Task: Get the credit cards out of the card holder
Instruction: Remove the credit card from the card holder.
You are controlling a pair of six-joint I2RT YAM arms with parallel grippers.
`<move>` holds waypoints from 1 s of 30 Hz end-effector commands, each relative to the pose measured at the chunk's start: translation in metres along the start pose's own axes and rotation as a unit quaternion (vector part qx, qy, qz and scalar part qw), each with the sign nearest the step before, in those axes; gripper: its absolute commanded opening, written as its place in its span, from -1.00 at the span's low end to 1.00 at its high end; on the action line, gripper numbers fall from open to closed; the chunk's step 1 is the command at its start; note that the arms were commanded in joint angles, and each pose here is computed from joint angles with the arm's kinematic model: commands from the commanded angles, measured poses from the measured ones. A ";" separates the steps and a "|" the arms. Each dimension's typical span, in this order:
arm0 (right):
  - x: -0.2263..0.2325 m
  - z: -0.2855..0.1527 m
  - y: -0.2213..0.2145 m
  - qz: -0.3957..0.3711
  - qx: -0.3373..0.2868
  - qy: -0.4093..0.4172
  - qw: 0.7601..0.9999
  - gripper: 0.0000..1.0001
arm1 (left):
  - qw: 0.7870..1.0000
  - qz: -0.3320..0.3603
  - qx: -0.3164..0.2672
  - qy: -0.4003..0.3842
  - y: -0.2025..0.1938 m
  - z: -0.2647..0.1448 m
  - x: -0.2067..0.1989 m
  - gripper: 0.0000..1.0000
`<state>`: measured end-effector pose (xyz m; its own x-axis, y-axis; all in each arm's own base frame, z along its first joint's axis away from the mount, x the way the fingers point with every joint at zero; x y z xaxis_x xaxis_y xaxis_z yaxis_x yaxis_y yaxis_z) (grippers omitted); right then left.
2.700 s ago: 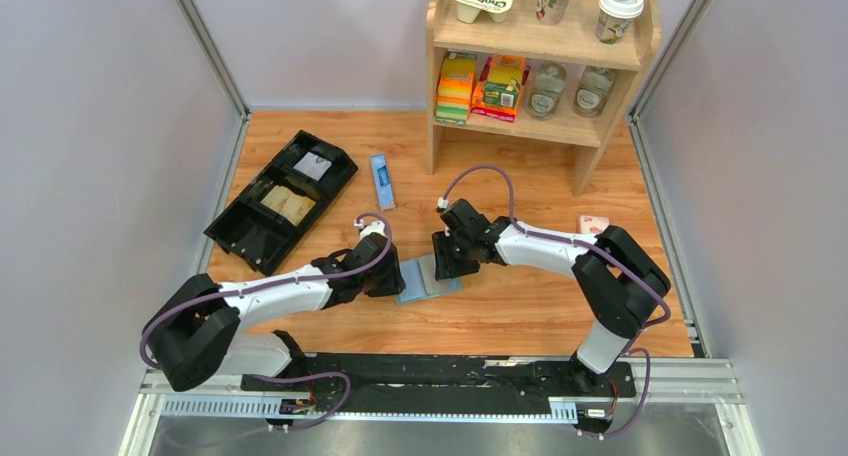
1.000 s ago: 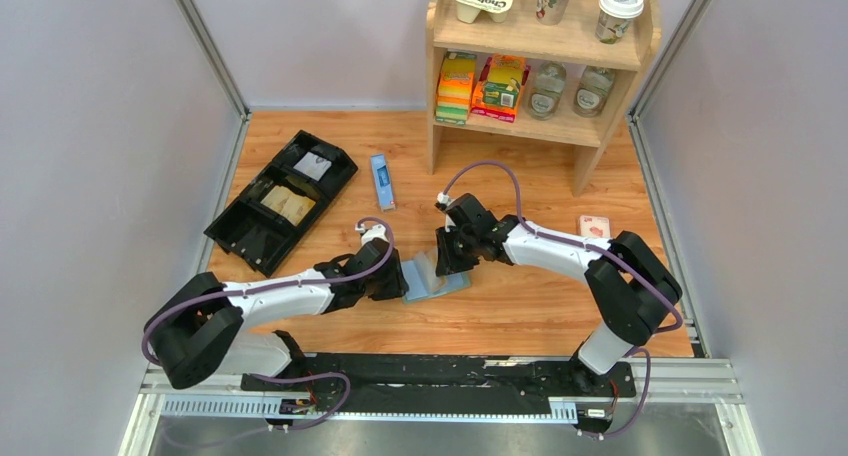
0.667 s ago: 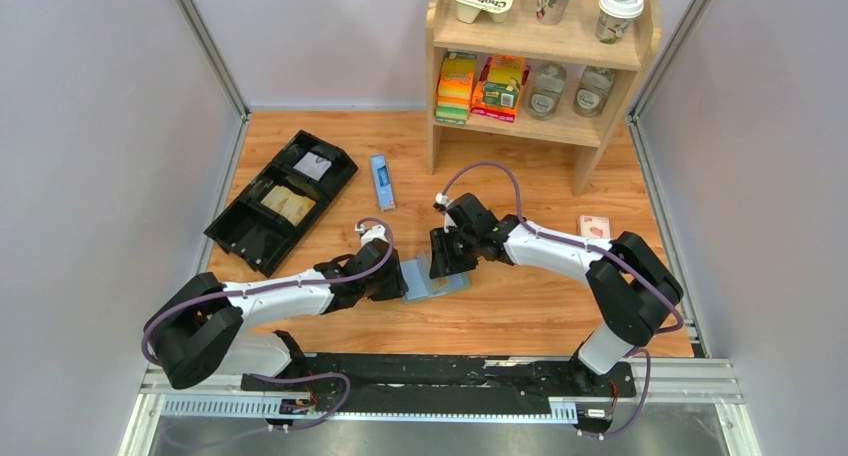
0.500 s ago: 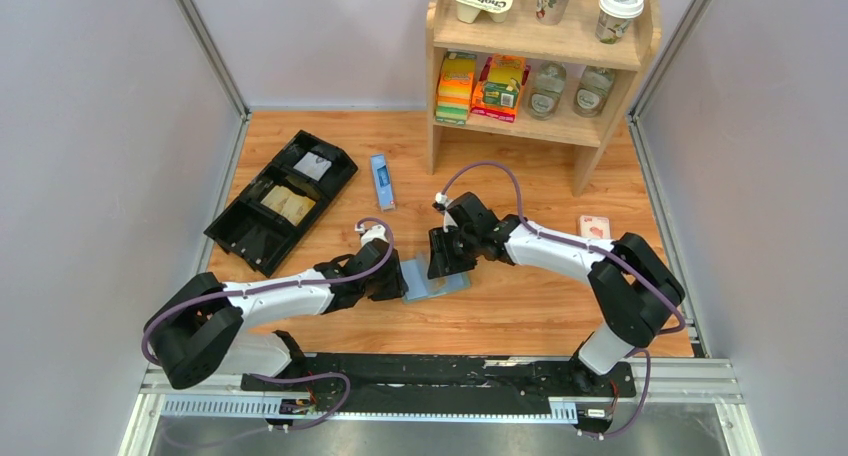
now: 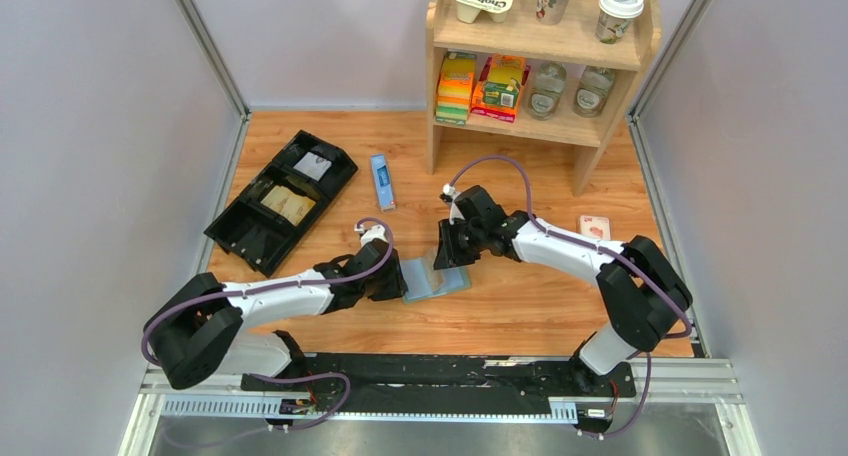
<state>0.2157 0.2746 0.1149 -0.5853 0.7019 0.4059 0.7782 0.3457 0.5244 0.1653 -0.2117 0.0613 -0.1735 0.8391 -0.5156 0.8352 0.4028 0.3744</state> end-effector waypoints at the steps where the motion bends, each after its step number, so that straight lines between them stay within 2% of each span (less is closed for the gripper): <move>1: -0.008 0.009 -0.001 0.000 -0.007 -0.012 1.000 -0.61 | 1.000 -0.010 -0.011 -0.010 0.002 -0.006 -0.002 -0.15; 6: -0.024 0.024 -0.014 0.022 0.009 -0.019 1.000 -0.73 | 0.999 -0.027 -0.044 -0.007 0.014 -0.024 -0.001 -0.11; 12: -0.038 0.038 -0.029 0.054 0.026 -0.008 0.998 -0.69 | 0.988 -0.071 -0.104 -0.093 0.035 -0.059 -0.022 -0.03; 16: -0.045 0.040 -0.034 0.067 0.031 -0.011 0.997 -0.56 | 0.983 -0.070 -0.100 -0.141 0.040 -0.064 -0.045 -0.01; 21: -0.051 0.039 -0.035 0.069 0.030 -0.023 0.997 -0.36 | 0.977 -0.070 -0.057 -0.192 0.037 -0.051 -0.080 -0.01; 30: -0.055 0.026 -0.033 0.058 0.028 -0.059 0.996 0.14 | 0.983 -0.090 -0.004 -0.160 0.017 0.002 -0.081 -0.02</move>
<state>0.2249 0.2649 0.0694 -0.4887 0.7120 0.5042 0.8537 0.2709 0.4448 0.1839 -0.2509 0.0959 -0.1622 0.6726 -0.7220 0.8006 0.5175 0.3022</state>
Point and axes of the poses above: each gripper's point midway between its finger pads, its own z axis out along the fingers, its own x axis along the line the jaws close on, y = z × x, the point moved 5 cm from there along -z, back along the fingers, and after that the axes turned 14 degrees about -z, right-handed, at the moved point
